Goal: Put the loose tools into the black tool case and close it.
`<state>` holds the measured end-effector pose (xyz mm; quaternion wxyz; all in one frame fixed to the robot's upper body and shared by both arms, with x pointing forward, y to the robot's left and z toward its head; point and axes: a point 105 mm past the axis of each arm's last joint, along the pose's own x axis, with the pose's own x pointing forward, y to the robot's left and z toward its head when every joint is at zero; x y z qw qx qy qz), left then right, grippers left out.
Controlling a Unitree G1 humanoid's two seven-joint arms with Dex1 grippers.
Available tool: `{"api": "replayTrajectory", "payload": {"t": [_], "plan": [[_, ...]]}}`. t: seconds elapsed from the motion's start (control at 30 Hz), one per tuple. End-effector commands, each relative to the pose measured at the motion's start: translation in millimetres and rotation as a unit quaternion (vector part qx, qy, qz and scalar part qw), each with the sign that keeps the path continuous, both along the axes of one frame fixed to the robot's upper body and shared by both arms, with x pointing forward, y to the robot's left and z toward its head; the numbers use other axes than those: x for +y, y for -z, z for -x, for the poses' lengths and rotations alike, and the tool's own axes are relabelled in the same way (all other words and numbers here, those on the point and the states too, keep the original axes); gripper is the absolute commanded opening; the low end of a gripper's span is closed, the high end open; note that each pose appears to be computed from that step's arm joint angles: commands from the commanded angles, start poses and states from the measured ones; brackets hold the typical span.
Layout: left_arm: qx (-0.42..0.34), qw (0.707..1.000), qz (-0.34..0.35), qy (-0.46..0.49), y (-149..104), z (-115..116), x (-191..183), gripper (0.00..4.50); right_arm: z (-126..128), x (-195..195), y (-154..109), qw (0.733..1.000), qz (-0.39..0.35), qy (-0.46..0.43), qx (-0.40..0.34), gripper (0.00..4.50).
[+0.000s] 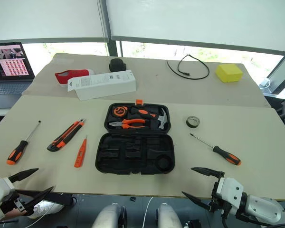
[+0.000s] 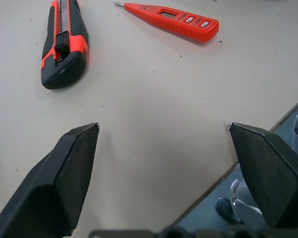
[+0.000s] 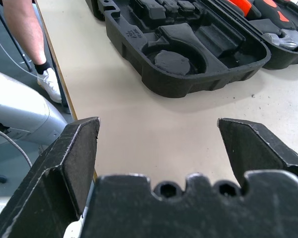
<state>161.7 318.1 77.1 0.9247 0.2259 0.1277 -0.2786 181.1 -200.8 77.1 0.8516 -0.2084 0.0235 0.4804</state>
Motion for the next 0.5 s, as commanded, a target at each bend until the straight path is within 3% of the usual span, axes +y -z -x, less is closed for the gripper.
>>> {"api": "replayTrajectory", "payload": {"t": [0.03, 0.13, 0.37, 0.5], "plan": [[-0.031, 0.997, 0.05, -0.039, -20.6, -7.8, 8.4, 4.5, -5.2, 12.8, -16.2, 0.998, -0.017, -0.029, -0.045, 4.41], [-0.089, 0.963, 0.173, -0.186, -45.1, -11.1, 41.4, 4.5, -23.7, 45.2, -56.5, 0.987, -0.122, -0.052, -0.096, 4.41], [-0.062, 0.899, 0.21, -0.38, -23.8, 17.6, 90.3, 4.5, -30.3, 62.2, -85.8, 0.97, -0.208, -0.067, -0.105, 4.41], [-0.059, 0.877, 0.227, -0.42, -25.2, 21.4, 103.6, 4.5, -31.0, 67.0, -87.8, 0.968, -0.216, -0.065, -0.111, 4.41]]}}
